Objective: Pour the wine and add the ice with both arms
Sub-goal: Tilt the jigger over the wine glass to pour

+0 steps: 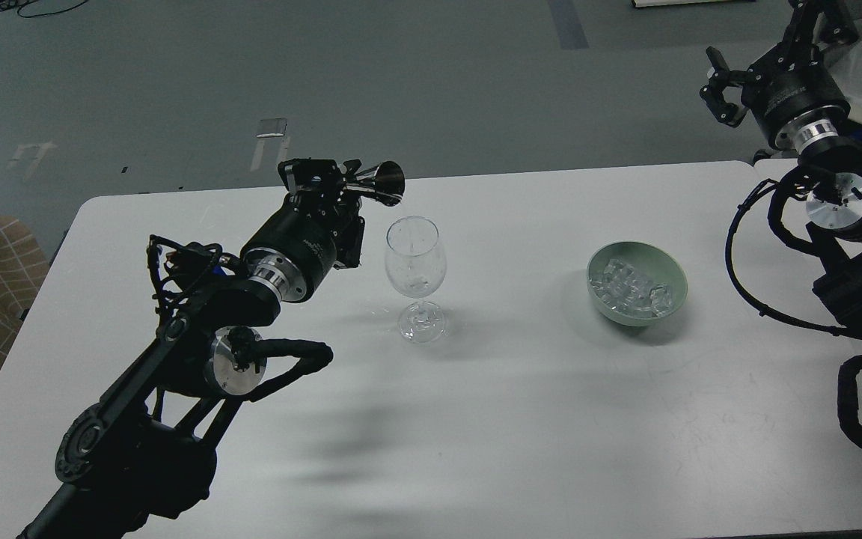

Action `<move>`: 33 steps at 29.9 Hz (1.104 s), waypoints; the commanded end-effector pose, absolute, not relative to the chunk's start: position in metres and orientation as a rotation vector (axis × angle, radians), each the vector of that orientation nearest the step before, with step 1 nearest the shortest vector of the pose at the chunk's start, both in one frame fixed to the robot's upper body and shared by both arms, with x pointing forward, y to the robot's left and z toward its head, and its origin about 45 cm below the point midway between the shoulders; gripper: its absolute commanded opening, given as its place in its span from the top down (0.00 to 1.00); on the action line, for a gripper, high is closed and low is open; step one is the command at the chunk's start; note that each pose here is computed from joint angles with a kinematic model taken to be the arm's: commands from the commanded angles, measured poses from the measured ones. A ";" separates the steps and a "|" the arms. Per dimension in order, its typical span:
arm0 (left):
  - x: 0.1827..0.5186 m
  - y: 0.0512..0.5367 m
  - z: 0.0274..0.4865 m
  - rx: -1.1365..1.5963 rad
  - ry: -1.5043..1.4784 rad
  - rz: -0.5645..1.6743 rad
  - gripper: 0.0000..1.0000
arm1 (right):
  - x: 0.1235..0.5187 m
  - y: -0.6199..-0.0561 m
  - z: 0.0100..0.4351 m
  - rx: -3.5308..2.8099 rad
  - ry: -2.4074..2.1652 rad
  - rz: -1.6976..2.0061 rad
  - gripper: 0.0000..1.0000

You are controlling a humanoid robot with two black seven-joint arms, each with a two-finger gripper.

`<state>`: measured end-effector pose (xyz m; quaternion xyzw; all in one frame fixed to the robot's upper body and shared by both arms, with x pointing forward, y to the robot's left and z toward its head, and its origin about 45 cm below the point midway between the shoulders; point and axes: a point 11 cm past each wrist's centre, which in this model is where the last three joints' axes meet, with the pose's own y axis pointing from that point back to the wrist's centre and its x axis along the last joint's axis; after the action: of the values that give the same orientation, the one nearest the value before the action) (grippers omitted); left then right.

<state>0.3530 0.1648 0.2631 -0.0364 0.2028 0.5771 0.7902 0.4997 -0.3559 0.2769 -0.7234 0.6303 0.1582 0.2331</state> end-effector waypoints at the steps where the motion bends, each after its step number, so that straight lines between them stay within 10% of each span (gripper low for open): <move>1: 0.354 0.165 0.266 -0.067 0.386 1.257 1.00 | 0.500 -0.356 0.277 -1.987 1.731 0.434 0.00; 33: 0.350 0.158 0.269 0.039 0.102 1.253 1.00 | 0.500 -0.356 0.277 -1.985 1.731 0.434 0.00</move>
<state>0.3532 0.1685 0.2711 0.0057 0.0621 0.5991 0.7982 0.4996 -0.3566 0.2771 -0.7230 0.6308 0.1577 0.2335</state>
